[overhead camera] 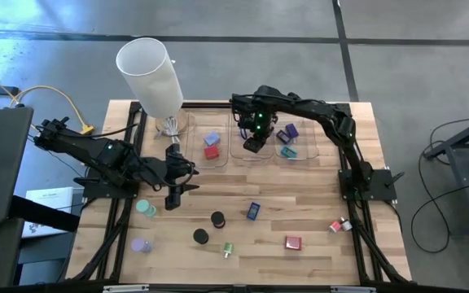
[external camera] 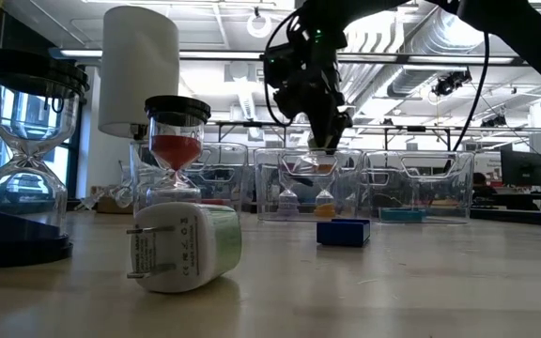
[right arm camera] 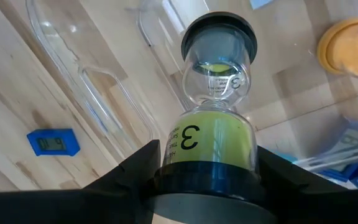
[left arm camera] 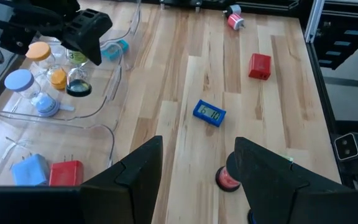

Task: Pick & Place Office items
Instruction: Put the green hourglass into the middle transparent bin

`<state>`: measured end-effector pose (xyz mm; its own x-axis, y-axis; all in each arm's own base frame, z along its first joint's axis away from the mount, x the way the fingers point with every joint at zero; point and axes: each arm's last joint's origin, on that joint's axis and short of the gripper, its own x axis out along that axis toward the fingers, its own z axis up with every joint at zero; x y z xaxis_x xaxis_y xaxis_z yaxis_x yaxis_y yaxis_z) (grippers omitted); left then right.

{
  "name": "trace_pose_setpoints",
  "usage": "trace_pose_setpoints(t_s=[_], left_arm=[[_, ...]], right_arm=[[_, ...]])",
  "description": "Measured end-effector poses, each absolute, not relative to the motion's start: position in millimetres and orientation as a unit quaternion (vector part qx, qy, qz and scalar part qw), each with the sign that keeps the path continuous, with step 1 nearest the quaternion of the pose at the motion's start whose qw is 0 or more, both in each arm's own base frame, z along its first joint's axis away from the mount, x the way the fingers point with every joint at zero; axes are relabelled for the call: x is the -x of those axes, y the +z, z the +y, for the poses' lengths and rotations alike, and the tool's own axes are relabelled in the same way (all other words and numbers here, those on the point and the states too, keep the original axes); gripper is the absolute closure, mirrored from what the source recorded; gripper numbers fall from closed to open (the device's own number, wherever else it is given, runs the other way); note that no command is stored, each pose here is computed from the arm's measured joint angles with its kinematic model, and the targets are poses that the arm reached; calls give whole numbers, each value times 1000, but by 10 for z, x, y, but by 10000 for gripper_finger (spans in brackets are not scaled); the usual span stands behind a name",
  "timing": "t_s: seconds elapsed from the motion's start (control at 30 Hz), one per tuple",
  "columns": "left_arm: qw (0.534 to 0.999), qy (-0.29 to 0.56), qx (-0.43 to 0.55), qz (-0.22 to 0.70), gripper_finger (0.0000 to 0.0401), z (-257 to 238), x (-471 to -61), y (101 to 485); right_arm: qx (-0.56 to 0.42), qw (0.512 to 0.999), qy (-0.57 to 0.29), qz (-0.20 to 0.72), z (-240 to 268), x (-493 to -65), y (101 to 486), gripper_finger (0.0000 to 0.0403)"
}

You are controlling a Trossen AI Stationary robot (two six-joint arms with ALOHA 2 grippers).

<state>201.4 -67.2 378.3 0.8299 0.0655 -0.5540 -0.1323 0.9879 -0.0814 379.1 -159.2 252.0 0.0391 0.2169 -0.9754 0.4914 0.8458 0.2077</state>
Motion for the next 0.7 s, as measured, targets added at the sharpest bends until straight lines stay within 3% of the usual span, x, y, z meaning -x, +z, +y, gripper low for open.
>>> trace_pose_setpoints(t_s=[0.23,0.7], left_arm=[[955,52,58,287,210,-672,-2014,3783],[954,47,57,291,210,-698,-2001,3776]], right_arm=[[-257,676,-102,683,-1595,-3798,2520,216],[-260,638,-94,718,-1642,-3905,2136,216]])
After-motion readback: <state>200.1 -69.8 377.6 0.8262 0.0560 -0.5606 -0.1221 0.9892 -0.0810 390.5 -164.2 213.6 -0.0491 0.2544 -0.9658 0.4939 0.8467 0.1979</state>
